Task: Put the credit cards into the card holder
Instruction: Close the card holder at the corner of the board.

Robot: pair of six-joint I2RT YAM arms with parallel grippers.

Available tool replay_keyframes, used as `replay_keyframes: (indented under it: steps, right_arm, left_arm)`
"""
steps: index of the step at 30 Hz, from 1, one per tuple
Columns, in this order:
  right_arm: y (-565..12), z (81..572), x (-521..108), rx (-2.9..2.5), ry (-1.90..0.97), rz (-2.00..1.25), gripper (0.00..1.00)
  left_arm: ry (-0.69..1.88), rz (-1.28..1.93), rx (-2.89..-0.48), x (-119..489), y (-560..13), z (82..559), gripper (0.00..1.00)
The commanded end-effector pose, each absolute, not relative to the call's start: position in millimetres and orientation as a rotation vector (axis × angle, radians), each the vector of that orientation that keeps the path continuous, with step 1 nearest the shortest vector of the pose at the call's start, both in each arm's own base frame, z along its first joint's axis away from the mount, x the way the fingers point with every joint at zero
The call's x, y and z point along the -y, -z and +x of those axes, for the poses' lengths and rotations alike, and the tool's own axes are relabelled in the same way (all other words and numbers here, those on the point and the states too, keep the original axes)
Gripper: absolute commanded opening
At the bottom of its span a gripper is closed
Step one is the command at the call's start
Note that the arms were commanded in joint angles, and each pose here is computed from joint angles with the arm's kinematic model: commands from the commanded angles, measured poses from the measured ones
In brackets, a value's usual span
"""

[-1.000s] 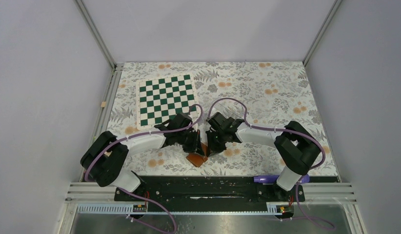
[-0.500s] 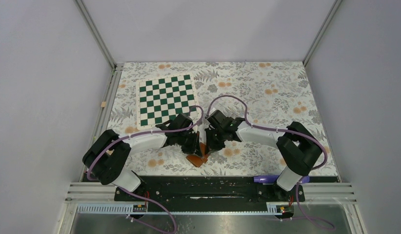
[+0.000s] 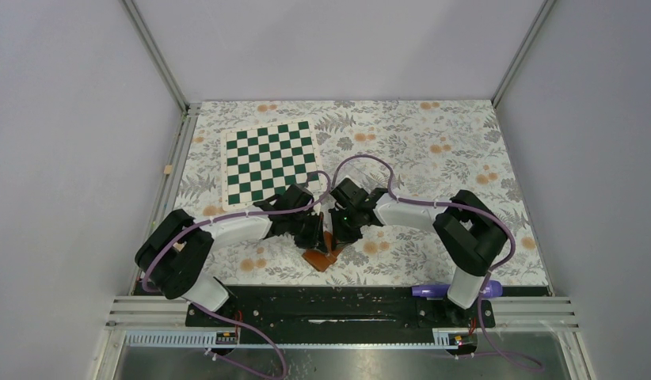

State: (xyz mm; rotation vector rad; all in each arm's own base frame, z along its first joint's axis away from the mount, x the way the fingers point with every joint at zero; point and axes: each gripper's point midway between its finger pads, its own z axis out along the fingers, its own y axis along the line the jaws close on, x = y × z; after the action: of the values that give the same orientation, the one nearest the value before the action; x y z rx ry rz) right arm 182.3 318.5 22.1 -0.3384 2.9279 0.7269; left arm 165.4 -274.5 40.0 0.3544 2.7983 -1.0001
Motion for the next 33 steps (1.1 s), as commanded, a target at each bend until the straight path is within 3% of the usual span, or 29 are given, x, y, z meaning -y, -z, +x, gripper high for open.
replay_keyframes:
  steps: [1, 33]
  right_arm:
    - [-17.9, 185.9, -317.4, -2.939, -0.695, -0.351, 0.03]
    - [-43.5, 180.9, -316.3, -2.858, -0.786, -0.367, 0.03]
  left_arm:
    - [0.968, 0.363, -2.721, 282.6, -48.2, 187.6, 0.0]
    - [0.905, 0.333, -2.699, 274.8, -42.5, 195.5, 0.0]
